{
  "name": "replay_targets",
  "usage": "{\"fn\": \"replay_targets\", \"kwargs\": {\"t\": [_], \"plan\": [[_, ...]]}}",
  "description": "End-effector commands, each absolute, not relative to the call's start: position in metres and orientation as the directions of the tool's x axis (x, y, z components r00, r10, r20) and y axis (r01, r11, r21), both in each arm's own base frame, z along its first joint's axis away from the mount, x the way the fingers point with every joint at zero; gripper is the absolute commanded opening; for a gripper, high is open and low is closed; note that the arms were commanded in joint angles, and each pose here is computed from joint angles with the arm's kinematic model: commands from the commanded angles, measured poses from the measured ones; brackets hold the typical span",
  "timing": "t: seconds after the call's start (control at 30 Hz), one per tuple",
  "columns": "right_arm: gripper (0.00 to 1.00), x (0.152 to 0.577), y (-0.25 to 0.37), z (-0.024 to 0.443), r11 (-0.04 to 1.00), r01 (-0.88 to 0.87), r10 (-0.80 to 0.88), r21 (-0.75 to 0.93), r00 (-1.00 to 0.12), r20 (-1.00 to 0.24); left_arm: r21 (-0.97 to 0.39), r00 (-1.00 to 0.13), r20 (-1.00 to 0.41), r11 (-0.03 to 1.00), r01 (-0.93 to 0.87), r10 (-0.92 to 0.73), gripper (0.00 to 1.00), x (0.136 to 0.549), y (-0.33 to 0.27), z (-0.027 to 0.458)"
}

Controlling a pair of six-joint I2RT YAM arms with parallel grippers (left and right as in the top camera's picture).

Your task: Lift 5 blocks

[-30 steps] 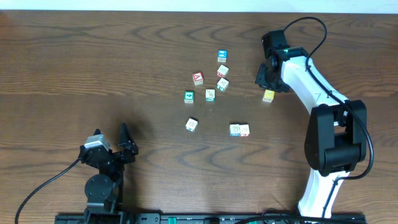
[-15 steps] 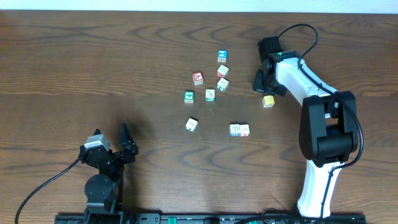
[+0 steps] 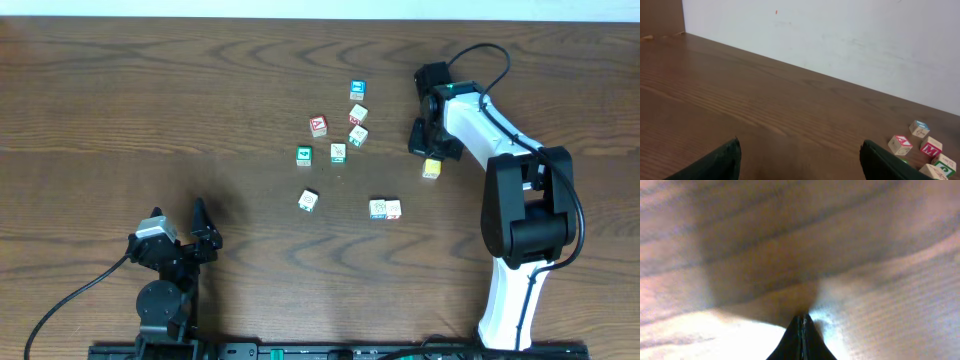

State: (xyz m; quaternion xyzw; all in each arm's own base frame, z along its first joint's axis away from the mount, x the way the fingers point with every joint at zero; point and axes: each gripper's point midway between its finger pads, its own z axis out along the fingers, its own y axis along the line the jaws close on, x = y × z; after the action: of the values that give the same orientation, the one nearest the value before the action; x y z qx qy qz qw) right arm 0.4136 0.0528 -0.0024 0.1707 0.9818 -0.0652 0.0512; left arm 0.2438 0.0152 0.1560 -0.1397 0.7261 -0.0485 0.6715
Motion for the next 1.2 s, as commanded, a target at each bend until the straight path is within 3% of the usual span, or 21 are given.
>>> {"fn": "replay_targets", "kwargs": {"t": [0.0,0.67,0.97,1.17], "plan": [[0.01,0.405,0.049,-0.006,0.933,0.333,0.323,-0.136,-0.942,-0.091,-0.247,-0.109,-0.958,0.955,-0.163,-0.266,0.77,0.243,0.018,0.138],[0.01,0.372,0.087,-0.005,0.966,0.191,0.196,-0.175,-0.981,0.011,-0.247,-0.109,-0.958,0.955,-0.163,-0.266,0.76,0.243,0.018,0.138],[0.01,0.390,0.094,-0.004,0.967,0.210,0.202,-0.145,-0.977,-0.067,-0.247,-0.109,-0.958,0.955,-0.163,-0.266,0.76,0.243,0.018,0.138],[0.01,0.393,0.067,-0.004,0.956,0.253,0.247,-0.152,-0.968,-0.053,-0.247,-0.109,-0.958,0.955,-0.163,-0.266,0.76,0.243,0.018,0.138]]}}
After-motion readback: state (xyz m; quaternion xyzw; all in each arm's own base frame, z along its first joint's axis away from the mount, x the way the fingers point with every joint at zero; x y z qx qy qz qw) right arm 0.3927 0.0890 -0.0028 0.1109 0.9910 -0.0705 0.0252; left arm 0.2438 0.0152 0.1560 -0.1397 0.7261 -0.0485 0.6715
